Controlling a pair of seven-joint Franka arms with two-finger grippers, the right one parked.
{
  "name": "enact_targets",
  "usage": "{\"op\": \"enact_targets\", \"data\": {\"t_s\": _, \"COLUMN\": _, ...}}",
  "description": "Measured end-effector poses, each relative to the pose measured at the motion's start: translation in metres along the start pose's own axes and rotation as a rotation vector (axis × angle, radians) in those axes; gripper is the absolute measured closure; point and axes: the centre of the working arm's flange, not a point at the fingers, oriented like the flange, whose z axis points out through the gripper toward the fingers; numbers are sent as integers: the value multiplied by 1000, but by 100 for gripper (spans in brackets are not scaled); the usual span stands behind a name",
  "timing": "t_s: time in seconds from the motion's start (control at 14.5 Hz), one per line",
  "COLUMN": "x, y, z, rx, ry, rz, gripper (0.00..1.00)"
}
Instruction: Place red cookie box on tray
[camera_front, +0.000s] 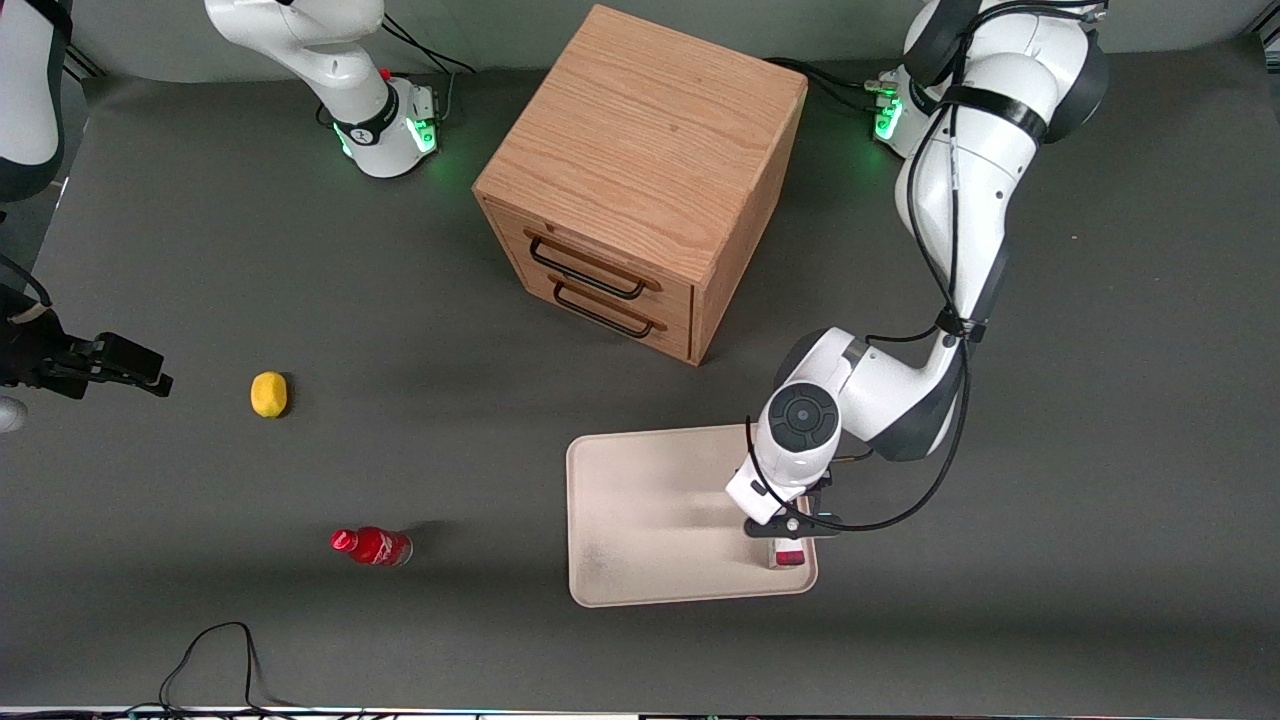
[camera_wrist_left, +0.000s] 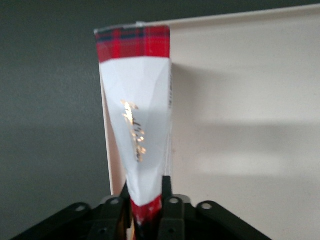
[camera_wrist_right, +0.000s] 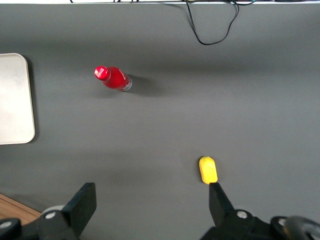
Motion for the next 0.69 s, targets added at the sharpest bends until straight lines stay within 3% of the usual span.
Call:
{"op": "enact_targets", "data": {"t_s": 0.21, "x": 7, "y": -4, "z": -15, "rx": -13, "ry": 31, "rz": -12, "gripper": 34}}
{"op": "enact_targets", "data": {"t_s": 0.41, "x": 20, "y": -29, "z": -81, "rx": -29, "ry": 70, "rz": -60, "gripper": 3}}
{"op": "enact_targets", "data": {"t_s": 0.55, "x": 24, "y": -65, "z": -138, "rx": -32, "ry": 77, "rz": -112, "gripper": 0}}
{"op": "enact_targets", "data": {"t_s": 0.69, "x": 16, "y": -119, "z": -191, "rx": 11, "ry": 68, "rz": -108, "gripper": 0}}
